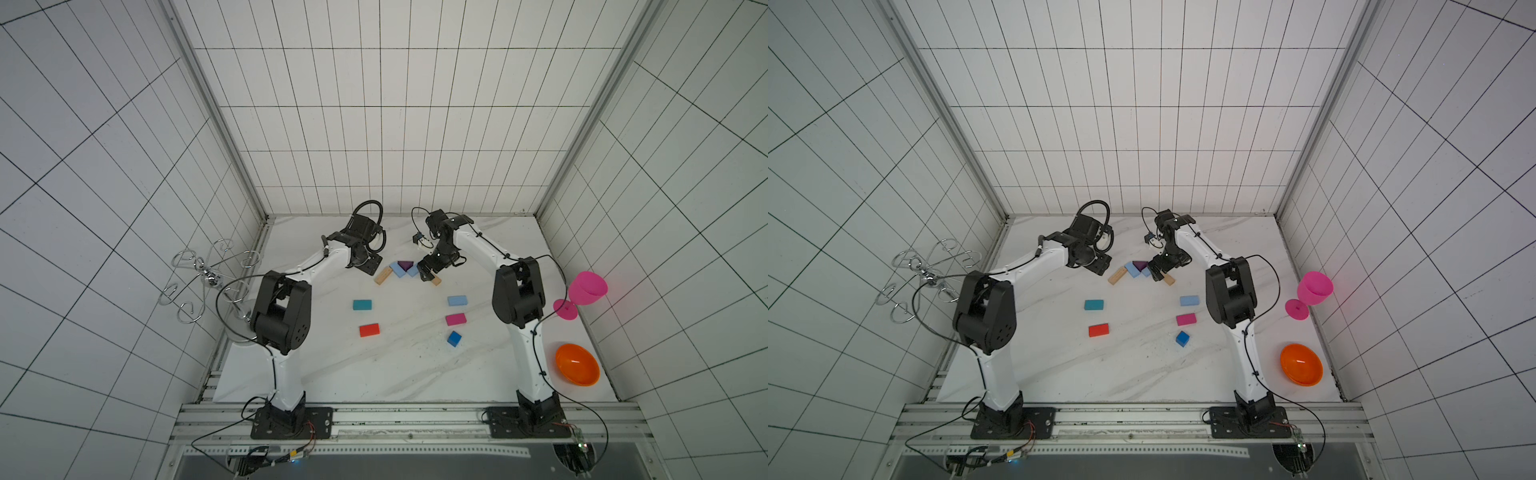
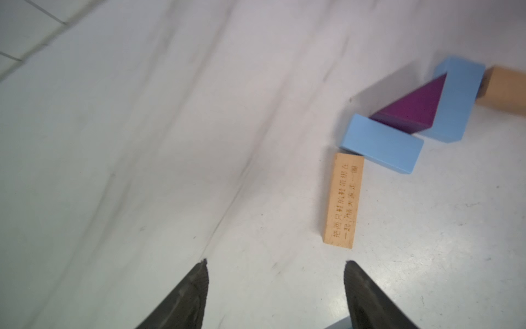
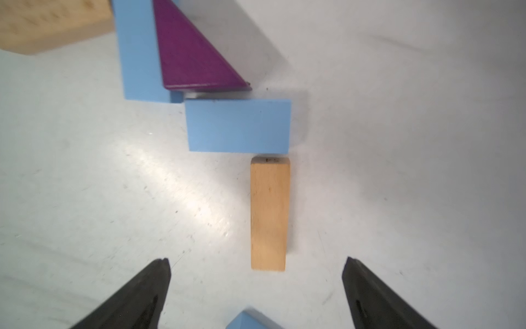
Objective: Assemble a heart with building blocks
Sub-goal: Assemble the building block at the center of the board, then pick up the building block from the center of the board.
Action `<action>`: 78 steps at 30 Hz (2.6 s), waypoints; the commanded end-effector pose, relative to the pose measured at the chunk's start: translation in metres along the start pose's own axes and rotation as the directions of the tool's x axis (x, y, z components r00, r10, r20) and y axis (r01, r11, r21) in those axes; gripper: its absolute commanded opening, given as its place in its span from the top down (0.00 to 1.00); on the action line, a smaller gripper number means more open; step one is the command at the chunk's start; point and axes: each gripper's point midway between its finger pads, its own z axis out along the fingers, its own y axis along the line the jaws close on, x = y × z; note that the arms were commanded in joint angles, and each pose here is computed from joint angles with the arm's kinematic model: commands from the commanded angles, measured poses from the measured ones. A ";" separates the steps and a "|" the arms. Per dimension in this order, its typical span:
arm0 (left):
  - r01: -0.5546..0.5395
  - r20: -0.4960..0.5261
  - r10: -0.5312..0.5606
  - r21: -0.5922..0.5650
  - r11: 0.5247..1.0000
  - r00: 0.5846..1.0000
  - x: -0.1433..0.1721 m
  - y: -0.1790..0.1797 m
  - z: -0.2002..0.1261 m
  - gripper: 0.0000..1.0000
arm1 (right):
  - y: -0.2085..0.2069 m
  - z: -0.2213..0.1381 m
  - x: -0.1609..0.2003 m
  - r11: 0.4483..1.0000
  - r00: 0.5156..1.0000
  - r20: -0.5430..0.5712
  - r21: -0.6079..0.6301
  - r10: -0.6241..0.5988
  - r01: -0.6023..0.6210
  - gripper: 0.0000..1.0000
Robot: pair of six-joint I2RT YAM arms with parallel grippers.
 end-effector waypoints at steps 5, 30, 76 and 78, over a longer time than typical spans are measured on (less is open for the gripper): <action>0.524 0.070 -0.520 -0.076 0.848 0.851 0.023 0.030 -0.074 0.21 | -0.013 -0.059 0.067 0.983 0.984 0.082 0.112 -0.156 0.146 0.05; 0.932 -0.225 -0.957 -0.270 0.243 0.184 0.155 -0.039 -0.007 0.16 | -0.013 0.031 0.136 0.897 0.892 -0.186 0.089 -0.413 0.434 0.10; 0.901 -0.218 -0.969 -0.390 0.191 0.111 0.159 -0.075 0.048 0.40 | 0.007 0.054 0.159 0.940 0.912 -0.232 -0.047 -0.340 0.338 0.50; 0.895 -0.216 -0.970 -0.400 0.196 0.116 0.162 -0.075 0.051 0.44 | 0.009 0.054 0.160 0.941 0.913 -0.229 -0.052 -0.338 0.336 0.50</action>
